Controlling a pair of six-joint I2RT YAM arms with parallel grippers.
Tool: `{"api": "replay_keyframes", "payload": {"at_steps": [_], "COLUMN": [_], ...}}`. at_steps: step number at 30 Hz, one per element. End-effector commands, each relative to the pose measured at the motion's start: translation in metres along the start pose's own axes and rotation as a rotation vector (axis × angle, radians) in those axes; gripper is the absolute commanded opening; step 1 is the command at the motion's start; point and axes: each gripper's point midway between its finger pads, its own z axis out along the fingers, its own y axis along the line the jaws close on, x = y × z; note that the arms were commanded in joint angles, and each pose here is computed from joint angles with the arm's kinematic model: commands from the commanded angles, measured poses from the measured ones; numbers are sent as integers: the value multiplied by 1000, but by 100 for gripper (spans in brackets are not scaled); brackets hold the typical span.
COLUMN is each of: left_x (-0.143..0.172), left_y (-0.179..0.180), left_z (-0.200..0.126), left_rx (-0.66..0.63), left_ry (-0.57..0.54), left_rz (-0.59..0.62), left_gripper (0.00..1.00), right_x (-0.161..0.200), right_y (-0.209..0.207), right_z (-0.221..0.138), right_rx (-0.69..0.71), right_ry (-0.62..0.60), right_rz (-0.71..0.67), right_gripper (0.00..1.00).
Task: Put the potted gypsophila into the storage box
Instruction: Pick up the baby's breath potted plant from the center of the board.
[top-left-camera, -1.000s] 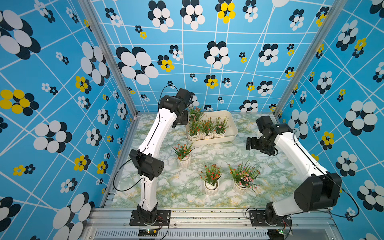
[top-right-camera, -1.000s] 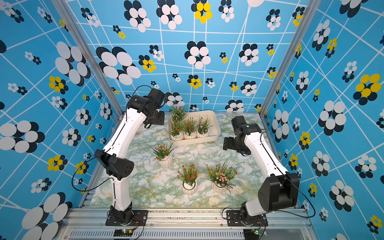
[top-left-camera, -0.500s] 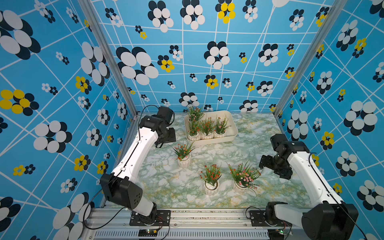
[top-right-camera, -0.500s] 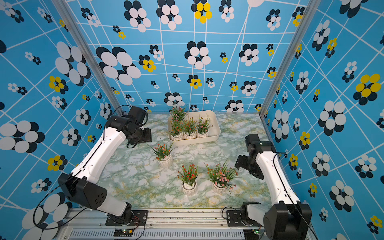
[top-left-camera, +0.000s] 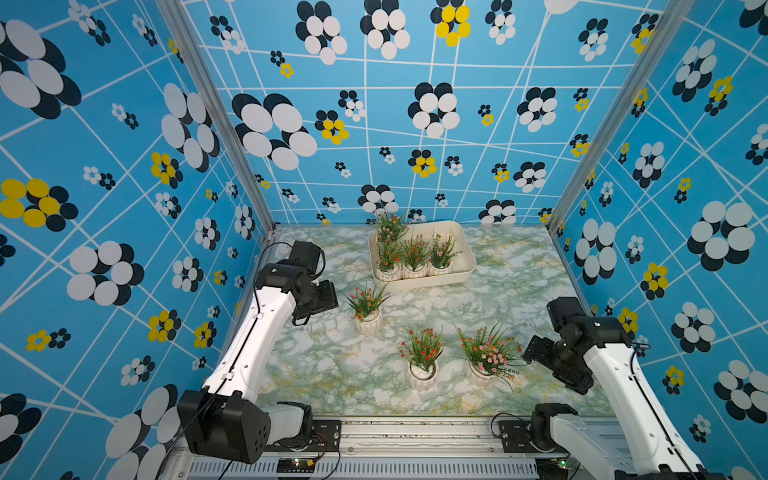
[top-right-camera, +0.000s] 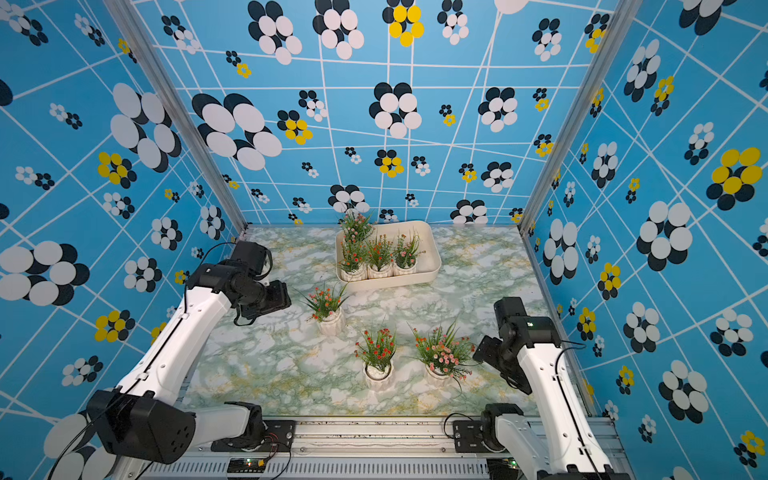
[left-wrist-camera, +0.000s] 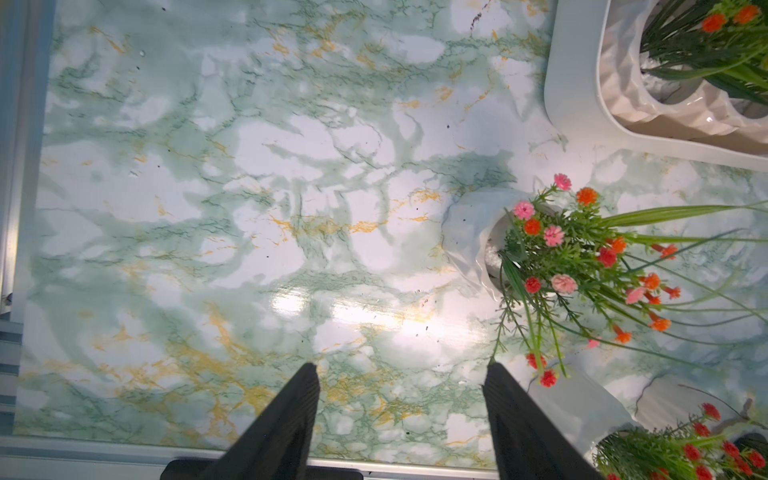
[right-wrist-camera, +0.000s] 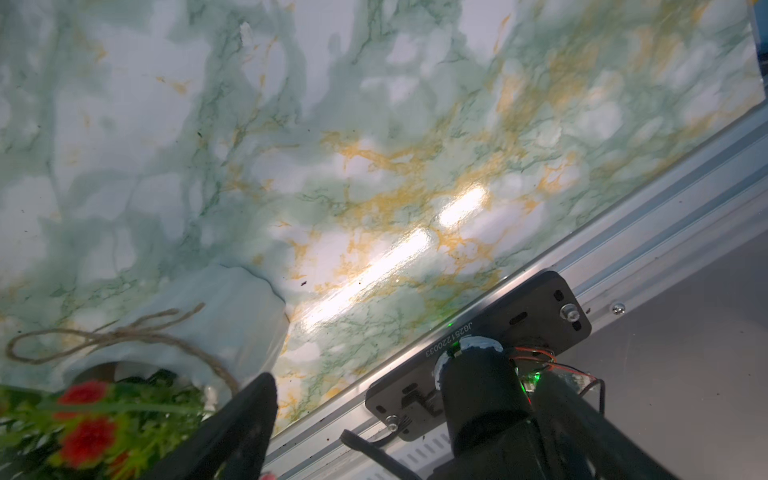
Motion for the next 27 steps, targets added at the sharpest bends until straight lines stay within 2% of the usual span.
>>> {"api": "replay_keyframes", "payload": {"at_steps": [1,13,19,27], "left_x": [7,19,19,21], "left_y": [-1,2,1,2], "left_z": [1,14,19,23], "left_rx": [37,42,44,39], "left_ry": [5,39,43,56], "left_rz": [16,3,-18,-33], "left_gripper": [67,69,70,70], "right_x": [15,26,29,29], "right_y": [-2,36,56,77], "right_z": [7,9,21,34], "right_rx": [-11,-201,-197,-202], "right_ry": [53,125,141,144], "right_rz": [18,-96,-184,-225], "right_gripper": [99,87,85,79]}}
